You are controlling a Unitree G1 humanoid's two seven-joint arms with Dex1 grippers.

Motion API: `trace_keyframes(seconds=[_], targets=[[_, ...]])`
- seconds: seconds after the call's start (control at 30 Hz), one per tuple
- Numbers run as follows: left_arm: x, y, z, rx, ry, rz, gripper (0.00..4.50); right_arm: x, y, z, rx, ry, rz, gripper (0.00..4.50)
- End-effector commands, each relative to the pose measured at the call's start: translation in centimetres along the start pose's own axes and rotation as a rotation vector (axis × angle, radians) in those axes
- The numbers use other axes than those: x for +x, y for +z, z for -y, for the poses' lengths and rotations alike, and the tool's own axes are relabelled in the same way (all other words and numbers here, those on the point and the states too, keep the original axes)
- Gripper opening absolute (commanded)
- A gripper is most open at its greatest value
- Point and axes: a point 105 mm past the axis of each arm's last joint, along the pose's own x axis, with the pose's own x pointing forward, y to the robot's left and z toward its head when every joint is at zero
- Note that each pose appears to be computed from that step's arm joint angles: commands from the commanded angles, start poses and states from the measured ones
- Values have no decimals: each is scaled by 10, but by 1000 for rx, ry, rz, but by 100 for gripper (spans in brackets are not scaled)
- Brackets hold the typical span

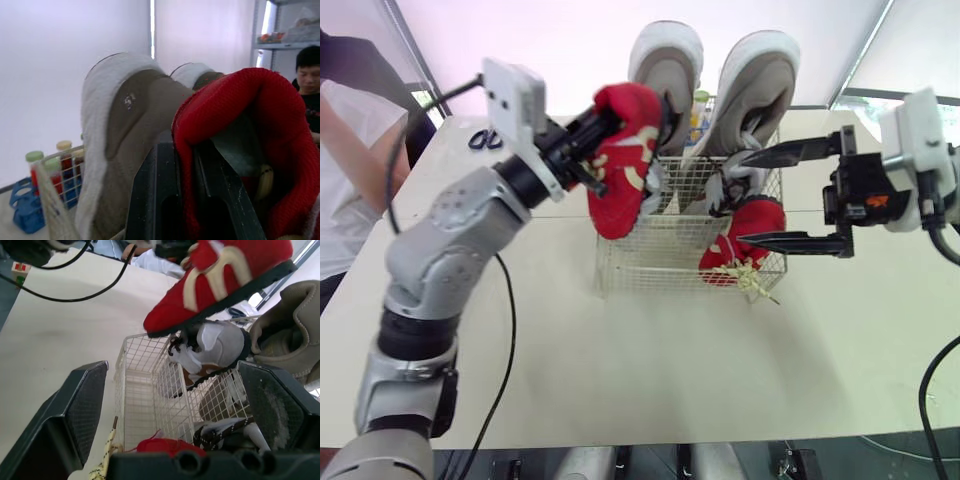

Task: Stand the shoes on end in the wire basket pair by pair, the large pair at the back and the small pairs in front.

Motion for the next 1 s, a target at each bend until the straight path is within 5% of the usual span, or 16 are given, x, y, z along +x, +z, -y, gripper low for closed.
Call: trace_keyframes(seconds=[0.03, 0.53, 1.0], targets=[[4, -1, 9, 63, -35, 42, 6, -10, 8, 3, -36, -52, -12, 450], [-10, -36, -1, 152, 251, 62, 6, 4, 4, 14, -38, -68, -18, 450], [-35, -64, 15, 46, 308, 2, 6, 12, -5, 27, -66, -42, -15, 450]])
